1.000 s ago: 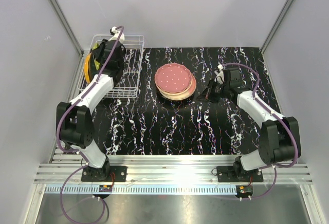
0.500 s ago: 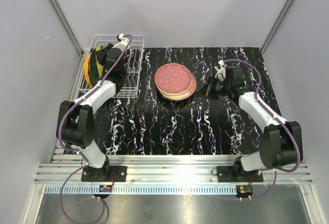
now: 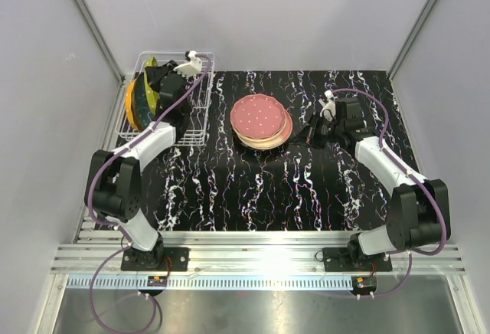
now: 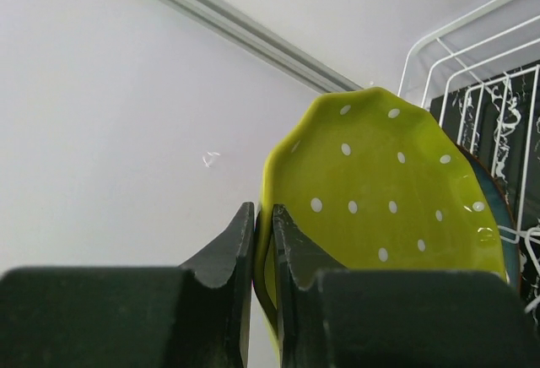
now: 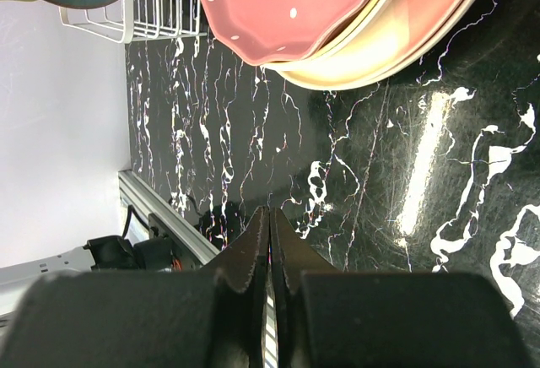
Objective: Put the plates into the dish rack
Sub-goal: Pass the plate from the left arm to the right
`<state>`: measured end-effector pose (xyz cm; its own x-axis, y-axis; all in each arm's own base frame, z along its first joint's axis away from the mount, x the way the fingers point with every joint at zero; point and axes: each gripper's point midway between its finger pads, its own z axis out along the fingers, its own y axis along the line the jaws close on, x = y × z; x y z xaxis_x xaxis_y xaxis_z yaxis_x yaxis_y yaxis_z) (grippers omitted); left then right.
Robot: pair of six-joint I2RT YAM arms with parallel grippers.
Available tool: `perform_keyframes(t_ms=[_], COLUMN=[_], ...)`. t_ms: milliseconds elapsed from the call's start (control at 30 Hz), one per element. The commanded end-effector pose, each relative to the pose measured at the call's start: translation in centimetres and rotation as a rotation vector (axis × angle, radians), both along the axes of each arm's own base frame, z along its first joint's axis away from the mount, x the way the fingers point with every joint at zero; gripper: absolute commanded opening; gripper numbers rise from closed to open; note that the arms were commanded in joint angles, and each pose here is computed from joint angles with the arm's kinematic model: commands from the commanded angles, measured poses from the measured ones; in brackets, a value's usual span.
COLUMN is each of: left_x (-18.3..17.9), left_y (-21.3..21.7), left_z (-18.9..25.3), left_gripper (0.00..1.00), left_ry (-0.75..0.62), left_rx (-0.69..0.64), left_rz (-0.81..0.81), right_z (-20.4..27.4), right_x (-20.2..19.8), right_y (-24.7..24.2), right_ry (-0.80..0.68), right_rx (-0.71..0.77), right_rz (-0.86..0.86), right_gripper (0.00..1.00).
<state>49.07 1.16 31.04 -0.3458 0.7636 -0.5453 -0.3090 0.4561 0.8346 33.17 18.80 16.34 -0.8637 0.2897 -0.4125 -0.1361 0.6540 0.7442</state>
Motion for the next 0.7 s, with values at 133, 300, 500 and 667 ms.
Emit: perform_keyframes(t_ms=[133,300,500,667], left_x=[-0.9,-0.9,-1.3,-2.0], left_y=[-0.9,-0.8,-0.3,0.3], left_z=[5.3,5.0,5.6,5.9], left_gripper=[0.00,0.00,0.00,0.00], left_ry=[-0.205,-0.224,-0.228,-0.202], left_rx=[0.039,-0.076,-0.244,-0.346], left_rz=[-0.055,-0.064,-0.071,-0.083], right_z=[1.5,3.0,5.7,7.3], right_x=[0.8,0.9,1.1,1.4], right_y=[0.3,0.7,2.5,6.6], right_ry=[-0.068,-0.091,-0.140,-0.221], right_rx=[0.020,0.055,0.122,0.094], right_rz=[0.024,0.032,0.056,0.123], right_gripper=[0.05,0.05,0.05,0.12])
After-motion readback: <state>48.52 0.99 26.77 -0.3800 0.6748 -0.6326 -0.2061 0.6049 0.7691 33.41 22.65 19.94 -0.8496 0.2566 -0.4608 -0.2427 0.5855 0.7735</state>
